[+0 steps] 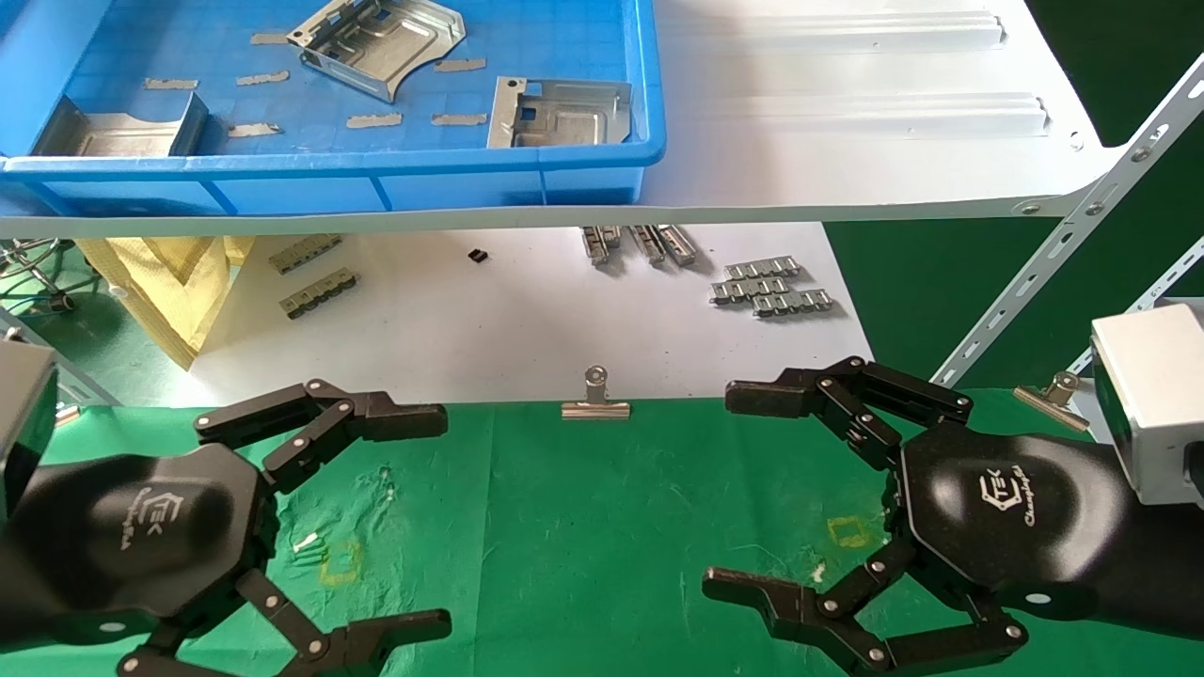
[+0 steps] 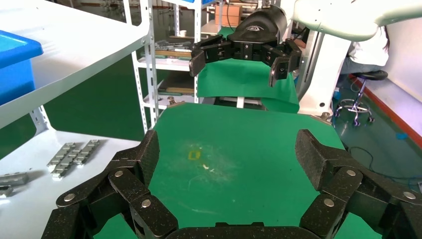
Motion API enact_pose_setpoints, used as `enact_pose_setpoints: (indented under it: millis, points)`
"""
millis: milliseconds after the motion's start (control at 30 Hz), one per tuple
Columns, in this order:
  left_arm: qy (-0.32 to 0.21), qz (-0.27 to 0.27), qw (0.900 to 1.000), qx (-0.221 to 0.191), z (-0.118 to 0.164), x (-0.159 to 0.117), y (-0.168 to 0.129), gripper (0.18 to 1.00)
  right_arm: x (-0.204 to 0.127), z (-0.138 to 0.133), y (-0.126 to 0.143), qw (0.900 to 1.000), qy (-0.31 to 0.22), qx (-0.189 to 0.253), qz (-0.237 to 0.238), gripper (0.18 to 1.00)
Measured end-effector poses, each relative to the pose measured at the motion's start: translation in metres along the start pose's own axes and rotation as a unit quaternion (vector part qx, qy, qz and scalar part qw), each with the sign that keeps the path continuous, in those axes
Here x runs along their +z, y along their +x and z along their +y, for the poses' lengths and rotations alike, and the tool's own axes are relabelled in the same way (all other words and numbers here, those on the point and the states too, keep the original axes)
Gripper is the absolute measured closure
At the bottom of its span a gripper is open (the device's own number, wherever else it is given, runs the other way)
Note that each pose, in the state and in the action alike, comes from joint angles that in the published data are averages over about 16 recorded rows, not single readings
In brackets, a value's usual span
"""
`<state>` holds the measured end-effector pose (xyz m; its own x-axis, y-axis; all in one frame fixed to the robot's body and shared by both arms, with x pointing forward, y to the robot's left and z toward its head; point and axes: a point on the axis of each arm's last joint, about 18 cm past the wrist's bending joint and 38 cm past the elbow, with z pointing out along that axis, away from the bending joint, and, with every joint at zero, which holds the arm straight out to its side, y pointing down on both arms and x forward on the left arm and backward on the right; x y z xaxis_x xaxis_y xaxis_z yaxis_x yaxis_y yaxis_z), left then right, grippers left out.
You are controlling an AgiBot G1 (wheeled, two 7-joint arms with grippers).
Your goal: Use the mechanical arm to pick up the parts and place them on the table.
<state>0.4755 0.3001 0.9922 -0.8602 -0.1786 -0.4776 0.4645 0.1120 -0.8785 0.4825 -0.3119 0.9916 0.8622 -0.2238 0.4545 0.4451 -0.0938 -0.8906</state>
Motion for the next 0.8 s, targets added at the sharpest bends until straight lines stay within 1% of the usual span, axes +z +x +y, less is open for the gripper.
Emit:
enact_pose_setpoints:
  millis: [333,533,733,800]
  points:
    - [0.000,0.000,1.0000,0.000,0.0000,0.0000,0.0000,0.184,0.0000,0.0000,0.0000,1.000,0.000,0.000,0.000,0.181]
    - [0.000,0.000,1.0000,0.000,0.0000,0.0000,0.0000,0.184,0.0000,0.0000,0.0000,1.000,0.000,0.000,0.000,0.197]
    - [0.000,0.000,1.0000,0.000,0.0000,0.0000,0.0000,0.184,0.0000,0.0000,0.0000,1.000,0.000,0.000,0.000,0.242]
    - [0.000,0.000,1.0000,0.000,0.0000,0.0000,0.0000,0.184,0.0000,0.0000,0.0000,1.000,0.000,0.000,0.000,0.269]
